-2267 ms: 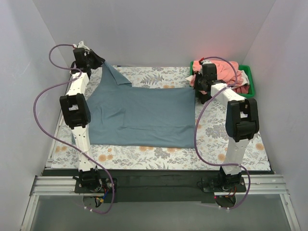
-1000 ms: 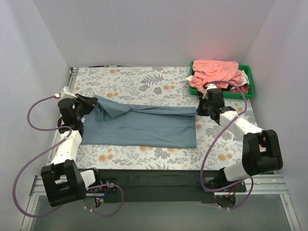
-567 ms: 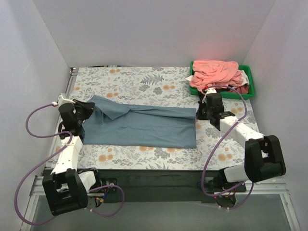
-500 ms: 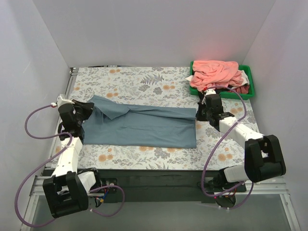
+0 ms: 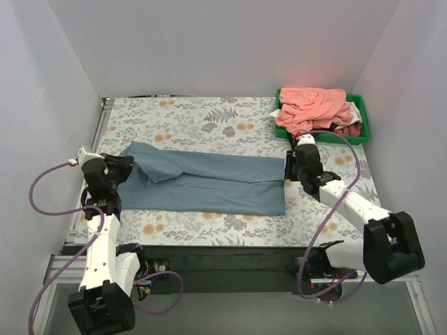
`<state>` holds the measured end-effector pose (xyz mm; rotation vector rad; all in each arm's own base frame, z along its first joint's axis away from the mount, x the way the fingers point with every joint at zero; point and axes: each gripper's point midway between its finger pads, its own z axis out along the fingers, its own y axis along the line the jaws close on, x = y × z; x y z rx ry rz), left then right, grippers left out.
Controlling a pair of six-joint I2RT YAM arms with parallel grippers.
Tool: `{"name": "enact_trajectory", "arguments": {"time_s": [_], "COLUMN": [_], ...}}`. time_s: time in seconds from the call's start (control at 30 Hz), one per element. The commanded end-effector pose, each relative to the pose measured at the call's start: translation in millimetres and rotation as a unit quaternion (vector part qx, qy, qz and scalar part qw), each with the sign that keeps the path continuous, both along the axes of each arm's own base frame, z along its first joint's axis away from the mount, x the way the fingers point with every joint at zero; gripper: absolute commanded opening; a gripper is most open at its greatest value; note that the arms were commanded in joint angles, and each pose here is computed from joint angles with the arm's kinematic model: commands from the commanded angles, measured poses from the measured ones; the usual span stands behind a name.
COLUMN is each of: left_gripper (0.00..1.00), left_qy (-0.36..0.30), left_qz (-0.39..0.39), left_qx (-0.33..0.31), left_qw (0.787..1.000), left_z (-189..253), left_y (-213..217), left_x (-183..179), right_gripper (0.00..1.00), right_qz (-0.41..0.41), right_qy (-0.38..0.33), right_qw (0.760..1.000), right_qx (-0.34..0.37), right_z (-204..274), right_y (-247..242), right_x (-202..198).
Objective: Fold and stack the t-shirts
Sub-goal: Fold the tshirt
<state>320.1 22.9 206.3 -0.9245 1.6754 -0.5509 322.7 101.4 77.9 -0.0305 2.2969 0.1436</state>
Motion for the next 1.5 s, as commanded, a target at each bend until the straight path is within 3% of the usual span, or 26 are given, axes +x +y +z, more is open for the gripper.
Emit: {"name": "enact_trajectory", "arguments": {"time_s": [0.0,0.17,0.27,0.5,0.63,0.77,0.8,0.83,0.9,0.93,1.03,1.17,1.23,1.47], "left_gripper": [0.00,0.01,0.01,0.01,0.06,0.33,0.51,0.62,0.76,0.78,0.80,0.80,0.81,0.80], "left_qy": [0.037,0.061,0.061,0.063,0.081,0.099,0.097,0.090,0.076,0.067,0.035,0.032,0.009,0.029], "left_qz": [0.006,0.006,0.010,0.022,0.029,0.066,0.068,0.072,0.080,0.078,0.064,0.042,0.050,0.081], "left_qx": [0.000,0.004,0.009,0.020,0.016,0.025,0.027,0.028,0.028,0.030,0.036,0.018,0.013,0.014], "left_qw": [0.999,0.998,0.998,0.998,0.996,0.993,0.993,0.993,0.993,0.994,0.997,0.998,0.999,0.996], "left_z": [-18,-27,-25,-20,-29,-32,-30,-26,-17,-12,4,-7,-4,-44], "left_y": [-1,-1,0,6,7,19,19,19,21,21,21,21,27,59], "left_x": [-17,-28,-30,-30,-34,-45,-47,-50,-50,-47,-29,12,33,113], "right_gripper": [0.40,0.41,0.41,0.41,0.41,0.41,0.41,0.41,0.41,0.41,0.41,0.41,0.41,0.41], "right_qz": [-0.004,0.040,0.113,0.309,0.336,0.337,0.346,0.351,0.360,0.362,0.340,0.308,0.287,0.200], "right_qy": [-0.107,-0.140,-0.137,-0.104,-0.090,-0.095,-0.103,-0.097,-0.097,-0.098,-0.103,-0.108,-0.112,-0.098], "right_qw": [0.994,0.989,0.984,0.940,0.932,0.932,0.927,0.925,0.920,0.919,0.929,0.941,0.947,0.972], "right_qx": [-0.011,-0.002,0.012,0.100,0.105,0.097,0.106,0.106,0.118,0.119,0.109,0.092,0.093,0.076], "right_z": [57,81,83,72,61,60,70,64,68,68,65,64,70,55], "right_y": [10,41,81,210,240,250,259,264,275,282,285,267,248,150], "right_x": [18,28,33,-5,-12,-1,3,5,7,14,31,47,56,65]}}
